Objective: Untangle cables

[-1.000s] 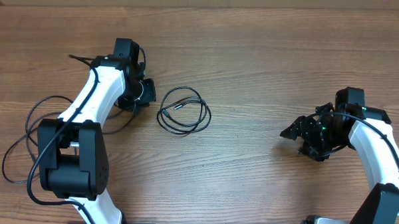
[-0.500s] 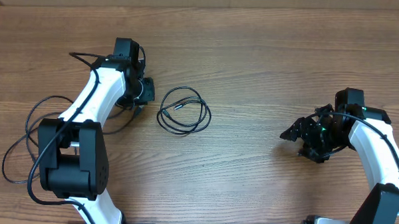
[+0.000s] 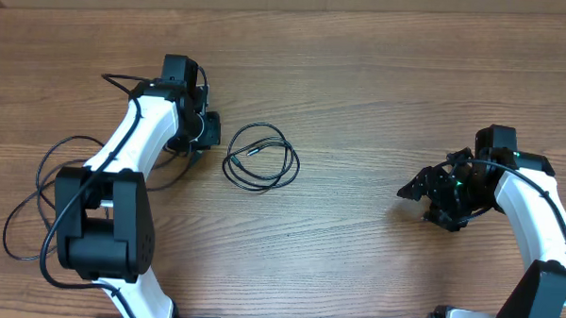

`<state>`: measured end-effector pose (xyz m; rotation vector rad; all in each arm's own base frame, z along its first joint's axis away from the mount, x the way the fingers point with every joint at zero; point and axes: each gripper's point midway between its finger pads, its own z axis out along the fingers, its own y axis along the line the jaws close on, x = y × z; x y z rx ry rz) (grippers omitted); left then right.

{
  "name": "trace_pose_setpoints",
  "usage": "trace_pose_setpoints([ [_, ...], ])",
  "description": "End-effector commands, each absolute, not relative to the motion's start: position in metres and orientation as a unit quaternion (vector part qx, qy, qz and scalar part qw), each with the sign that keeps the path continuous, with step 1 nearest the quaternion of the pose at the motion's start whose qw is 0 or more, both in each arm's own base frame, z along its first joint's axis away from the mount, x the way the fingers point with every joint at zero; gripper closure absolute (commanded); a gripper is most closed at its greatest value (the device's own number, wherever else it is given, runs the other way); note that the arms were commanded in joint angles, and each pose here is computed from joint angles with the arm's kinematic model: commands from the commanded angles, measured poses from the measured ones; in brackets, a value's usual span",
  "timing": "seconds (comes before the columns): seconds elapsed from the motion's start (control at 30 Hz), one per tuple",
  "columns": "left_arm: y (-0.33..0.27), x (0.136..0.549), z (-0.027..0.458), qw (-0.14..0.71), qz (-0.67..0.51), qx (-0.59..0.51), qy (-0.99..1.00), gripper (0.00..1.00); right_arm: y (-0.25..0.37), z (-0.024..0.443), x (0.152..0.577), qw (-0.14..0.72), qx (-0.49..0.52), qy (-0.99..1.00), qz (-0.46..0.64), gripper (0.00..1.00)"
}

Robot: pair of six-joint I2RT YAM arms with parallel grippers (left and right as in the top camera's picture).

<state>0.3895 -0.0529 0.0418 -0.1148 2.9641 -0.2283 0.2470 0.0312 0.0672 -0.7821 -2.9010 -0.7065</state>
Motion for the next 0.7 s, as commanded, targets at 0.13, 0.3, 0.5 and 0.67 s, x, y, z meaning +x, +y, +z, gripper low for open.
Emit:
trace_pose_setpoints([
  [0.13,-0.056,0.374,0.005,0.023,-0.08,-0.029,0.996,0.96,0.03,0.075,0.254,0.01,-0.247,-0.941,-0.23,0.3],
  [0.3,-0.036,0.375,0.001,0.027,-0.02,-0.034,0.999,0.96,0.03,0.075,0.254,0.01,-0.247,-0.941,-0.23,0.3],
  [0.5,0.019,0.367,0.007,0.027,0.134,-0.095,0.986,0.96,0.03,0.075,0.253,0.011,-0.248,-0.941,-0.23,0.3],
  [0.67,0.024,0.365,0.007,0.025,0.136,-0.108,0.984,0.96,0.03,0.075,0.252,0.015,-0.248,-0.941,-0.23,0.3],
])
